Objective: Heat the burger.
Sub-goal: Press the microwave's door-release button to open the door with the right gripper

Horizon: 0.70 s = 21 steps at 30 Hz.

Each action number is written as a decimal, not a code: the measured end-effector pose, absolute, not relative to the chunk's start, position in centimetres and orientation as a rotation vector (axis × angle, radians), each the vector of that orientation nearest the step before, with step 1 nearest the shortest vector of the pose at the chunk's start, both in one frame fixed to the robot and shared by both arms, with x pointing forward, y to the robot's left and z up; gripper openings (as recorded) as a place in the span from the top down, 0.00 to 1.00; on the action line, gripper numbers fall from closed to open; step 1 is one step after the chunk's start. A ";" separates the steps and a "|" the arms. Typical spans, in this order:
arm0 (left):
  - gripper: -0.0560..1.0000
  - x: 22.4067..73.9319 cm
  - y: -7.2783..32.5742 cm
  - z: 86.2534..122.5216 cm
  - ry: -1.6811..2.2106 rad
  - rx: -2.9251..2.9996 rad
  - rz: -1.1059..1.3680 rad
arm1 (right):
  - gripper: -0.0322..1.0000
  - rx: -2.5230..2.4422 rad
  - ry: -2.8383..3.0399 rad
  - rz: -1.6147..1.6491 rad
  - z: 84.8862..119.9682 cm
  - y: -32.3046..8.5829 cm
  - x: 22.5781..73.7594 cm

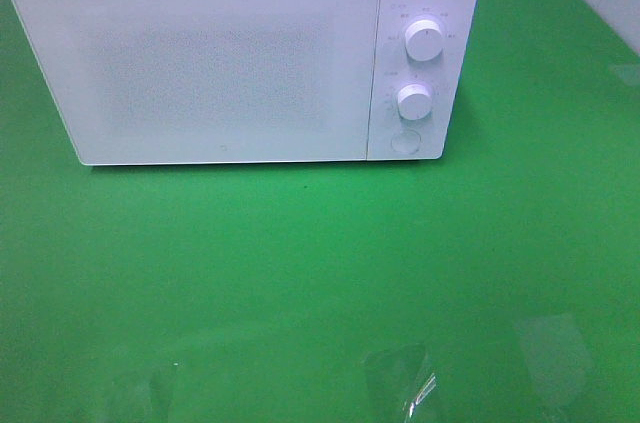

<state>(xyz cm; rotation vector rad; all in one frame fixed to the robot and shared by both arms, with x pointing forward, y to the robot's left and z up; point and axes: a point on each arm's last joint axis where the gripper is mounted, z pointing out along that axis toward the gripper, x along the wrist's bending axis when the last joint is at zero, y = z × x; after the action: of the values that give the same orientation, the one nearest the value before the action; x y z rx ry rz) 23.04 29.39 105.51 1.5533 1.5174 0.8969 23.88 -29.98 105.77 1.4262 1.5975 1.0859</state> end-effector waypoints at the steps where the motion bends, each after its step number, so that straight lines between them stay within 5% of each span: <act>1: 0.01 23.0 29.4 105.5 1.517 1.553 0.897 | 0.29 1.427 1.580 1.086 105.8 -30.0 23.8; 21: 0.01 23.0 29.4 105.5 1.517 1.553 0.897 | 0.29 1.429 1.577 1.084 105.8 -30.0 23.8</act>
<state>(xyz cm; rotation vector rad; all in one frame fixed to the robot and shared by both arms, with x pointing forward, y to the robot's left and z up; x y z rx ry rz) 23.04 29.39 105.51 1.5533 1.5174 0.8969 23.78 -29.99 105.79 1.4293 1.5771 1.0840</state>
